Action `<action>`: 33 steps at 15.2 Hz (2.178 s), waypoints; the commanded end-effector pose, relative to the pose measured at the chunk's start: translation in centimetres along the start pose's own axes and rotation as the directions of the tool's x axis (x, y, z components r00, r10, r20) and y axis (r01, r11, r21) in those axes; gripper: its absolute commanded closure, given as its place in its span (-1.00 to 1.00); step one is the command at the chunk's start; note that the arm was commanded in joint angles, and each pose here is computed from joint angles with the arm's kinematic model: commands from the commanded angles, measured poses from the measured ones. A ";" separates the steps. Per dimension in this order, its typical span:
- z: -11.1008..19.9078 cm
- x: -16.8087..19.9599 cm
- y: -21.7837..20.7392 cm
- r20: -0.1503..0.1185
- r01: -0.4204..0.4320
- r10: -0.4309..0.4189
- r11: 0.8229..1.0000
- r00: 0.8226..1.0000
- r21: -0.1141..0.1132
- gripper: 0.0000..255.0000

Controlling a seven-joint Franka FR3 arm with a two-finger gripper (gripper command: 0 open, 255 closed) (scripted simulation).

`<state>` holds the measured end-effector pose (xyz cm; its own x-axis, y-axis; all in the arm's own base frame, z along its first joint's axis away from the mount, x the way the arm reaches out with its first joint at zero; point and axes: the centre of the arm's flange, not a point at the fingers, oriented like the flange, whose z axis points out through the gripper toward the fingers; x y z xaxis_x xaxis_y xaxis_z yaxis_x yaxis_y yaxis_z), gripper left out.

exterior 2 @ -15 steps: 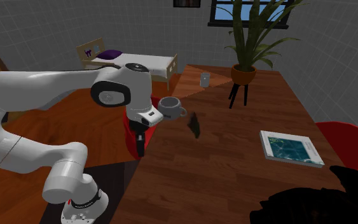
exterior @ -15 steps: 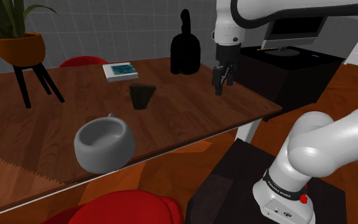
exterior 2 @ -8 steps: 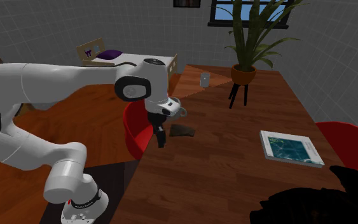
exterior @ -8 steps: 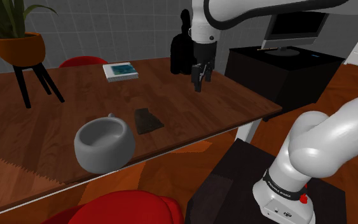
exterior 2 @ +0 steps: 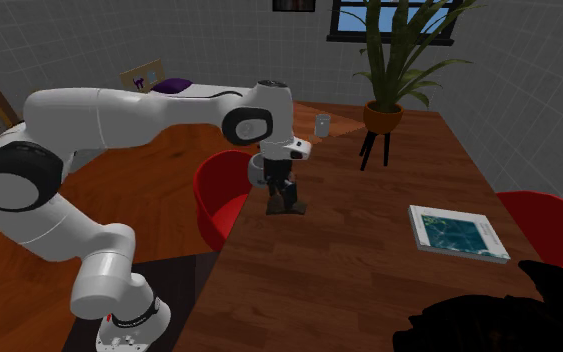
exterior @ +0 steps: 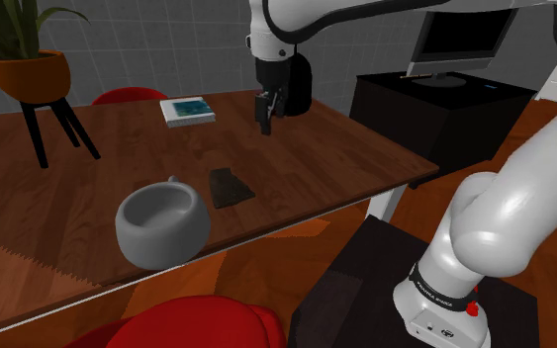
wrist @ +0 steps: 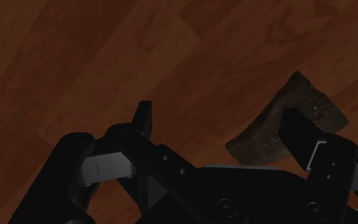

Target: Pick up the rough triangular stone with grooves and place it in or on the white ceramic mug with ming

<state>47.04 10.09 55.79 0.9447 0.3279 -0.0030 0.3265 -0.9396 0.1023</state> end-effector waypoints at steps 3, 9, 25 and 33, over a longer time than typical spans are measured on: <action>-0.8 4.5 -1.7 -0.036 0.085 -0.086 0.996 0.996 -0.018 -1.00; -0.4 8.3 -3.5 -0.065 0.156 -0.158 0.987 0.985 -0.036 -1.00; 2.5 8.5 -3.4 -0.065 0.156 -0.158 0.987 0.985 -0.036 1.00; 2.5 8.5 -3.4 -0.065 0.156 -0.158 0.987 0.985 -0.036 -1.00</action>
<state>54.02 15.80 52.91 0.8772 0.4779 0.0454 0.4685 -0.8729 0.1360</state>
